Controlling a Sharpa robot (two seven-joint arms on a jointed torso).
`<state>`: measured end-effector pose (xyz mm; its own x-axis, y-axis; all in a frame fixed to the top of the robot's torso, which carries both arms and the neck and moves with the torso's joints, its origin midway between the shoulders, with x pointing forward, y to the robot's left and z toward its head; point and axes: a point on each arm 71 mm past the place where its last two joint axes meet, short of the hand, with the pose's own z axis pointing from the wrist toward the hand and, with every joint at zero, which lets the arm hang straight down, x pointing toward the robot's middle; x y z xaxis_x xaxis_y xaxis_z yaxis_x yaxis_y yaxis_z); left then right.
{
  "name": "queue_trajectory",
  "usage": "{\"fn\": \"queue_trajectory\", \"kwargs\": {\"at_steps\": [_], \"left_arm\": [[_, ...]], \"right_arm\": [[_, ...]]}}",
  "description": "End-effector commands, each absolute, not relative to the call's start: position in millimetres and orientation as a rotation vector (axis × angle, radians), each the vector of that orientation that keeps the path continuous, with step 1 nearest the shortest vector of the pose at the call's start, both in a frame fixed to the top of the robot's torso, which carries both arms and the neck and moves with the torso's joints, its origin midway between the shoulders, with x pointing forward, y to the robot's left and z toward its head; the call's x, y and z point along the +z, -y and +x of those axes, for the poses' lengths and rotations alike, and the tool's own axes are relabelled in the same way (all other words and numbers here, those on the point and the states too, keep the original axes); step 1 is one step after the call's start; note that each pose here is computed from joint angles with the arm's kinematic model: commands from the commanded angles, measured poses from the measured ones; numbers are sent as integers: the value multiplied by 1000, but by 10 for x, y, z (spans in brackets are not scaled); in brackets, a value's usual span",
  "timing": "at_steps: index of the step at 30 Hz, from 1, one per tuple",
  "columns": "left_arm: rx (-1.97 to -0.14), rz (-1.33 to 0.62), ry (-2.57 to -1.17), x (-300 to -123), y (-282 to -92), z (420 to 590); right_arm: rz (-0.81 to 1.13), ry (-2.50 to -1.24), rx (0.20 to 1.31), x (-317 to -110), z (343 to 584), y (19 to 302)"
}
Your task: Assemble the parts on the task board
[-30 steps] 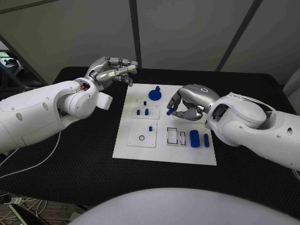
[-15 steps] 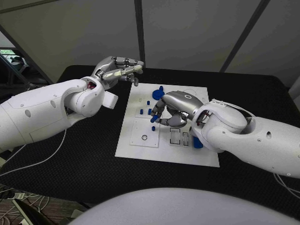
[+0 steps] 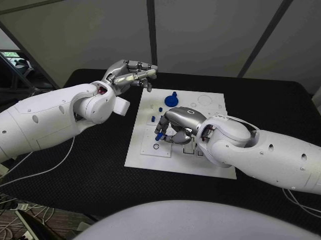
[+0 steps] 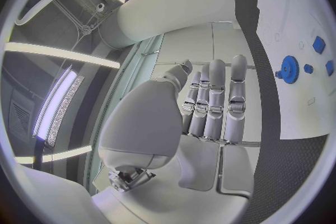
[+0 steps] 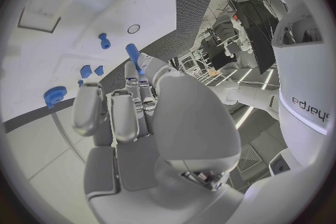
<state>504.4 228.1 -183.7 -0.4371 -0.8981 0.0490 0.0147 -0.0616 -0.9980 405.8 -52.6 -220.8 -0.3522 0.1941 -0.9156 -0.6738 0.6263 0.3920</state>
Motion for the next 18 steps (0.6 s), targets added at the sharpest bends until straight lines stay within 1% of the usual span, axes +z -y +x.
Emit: {"fn": "queue_trajectory", "kwargs": {"at_steps": [1, 18], "left_arm": [[-1609, -980, -1485, -1824, -2268, 5046], [-1609, -980, -1486, -1827, -2267, 5052]], "right_arm": [[-439, -1726, 942, -2243, 4045, 496], [-494, -1761, 911, -2350, 4019, 433]]}}
